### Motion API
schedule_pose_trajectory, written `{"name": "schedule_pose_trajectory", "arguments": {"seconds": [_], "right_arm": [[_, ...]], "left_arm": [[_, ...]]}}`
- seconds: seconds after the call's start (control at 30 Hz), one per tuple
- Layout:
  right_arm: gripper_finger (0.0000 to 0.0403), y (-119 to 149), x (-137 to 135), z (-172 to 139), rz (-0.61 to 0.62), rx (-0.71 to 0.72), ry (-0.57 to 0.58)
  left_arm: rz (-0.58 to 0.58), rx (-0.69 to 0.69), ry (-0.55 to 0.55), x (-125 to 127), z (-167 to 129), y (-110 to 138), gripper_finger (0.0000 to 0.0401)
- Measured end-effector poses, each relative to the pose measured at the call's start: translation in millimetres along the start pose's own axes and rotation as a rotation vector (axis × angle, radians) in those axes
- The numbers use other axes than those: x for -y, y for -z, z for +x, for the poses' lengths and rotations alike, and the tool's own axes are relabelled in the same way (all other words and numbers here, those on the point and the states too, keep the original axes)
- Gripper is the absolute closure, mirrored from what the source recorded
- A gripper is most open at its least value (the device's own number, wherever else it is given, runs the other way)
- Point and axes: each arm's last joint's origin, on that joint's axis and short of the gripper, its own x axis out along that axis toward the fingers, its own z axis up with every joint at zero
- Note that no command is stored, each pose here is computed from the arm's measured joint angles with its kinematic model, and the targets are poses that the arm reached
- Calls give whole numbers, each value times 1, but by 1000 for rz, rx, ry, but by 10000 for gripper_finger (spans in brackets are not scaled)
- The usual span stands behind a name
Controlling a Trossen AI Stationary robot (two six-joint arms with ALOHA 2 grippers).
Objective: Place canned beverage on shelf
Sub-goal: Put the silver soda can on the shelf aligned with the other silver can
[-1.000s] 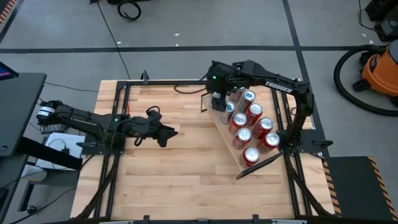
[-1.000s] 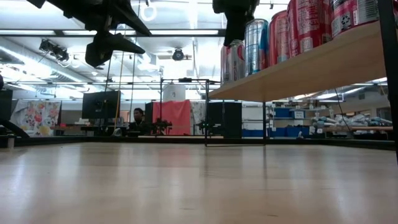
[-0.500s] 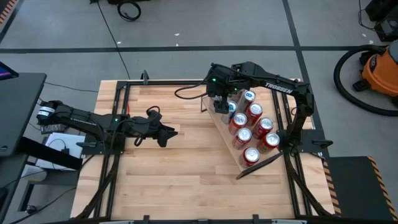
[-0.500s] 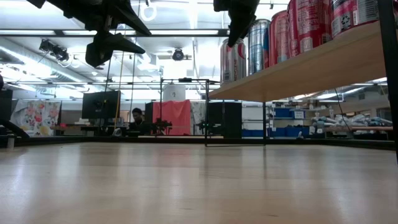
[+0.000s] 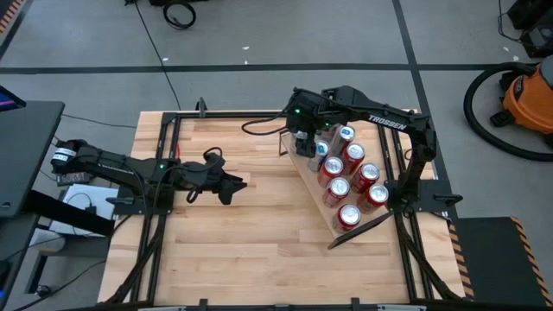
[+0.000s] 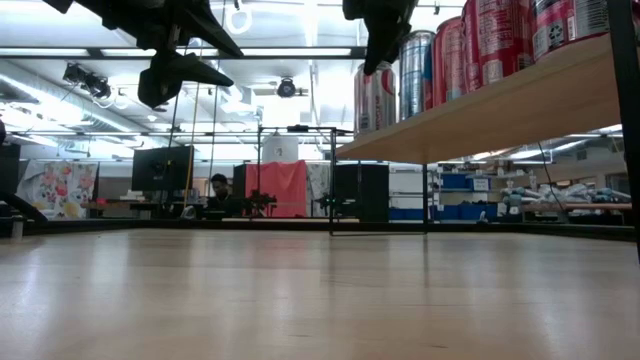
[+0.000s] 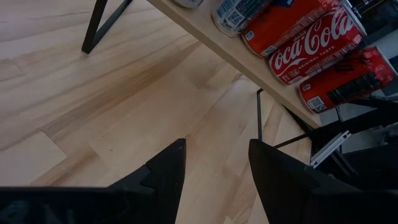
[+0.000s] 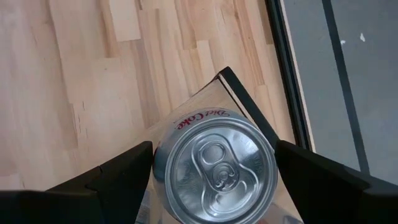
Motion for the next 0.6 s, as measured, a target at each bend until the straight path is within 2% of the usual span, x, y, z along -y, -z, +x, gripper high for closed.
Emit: {"name": "schedule_pose_trajectory", "arguments": {"seconds": [0.37,0.6], "right_arm": [[55,1,3,0,1,-13,92],[54,1,3,-5,19,0,94]], "left_arm": [[18,-6,-8,-1,0,1,216],[50,-29,9,0,0,1,216]]}}
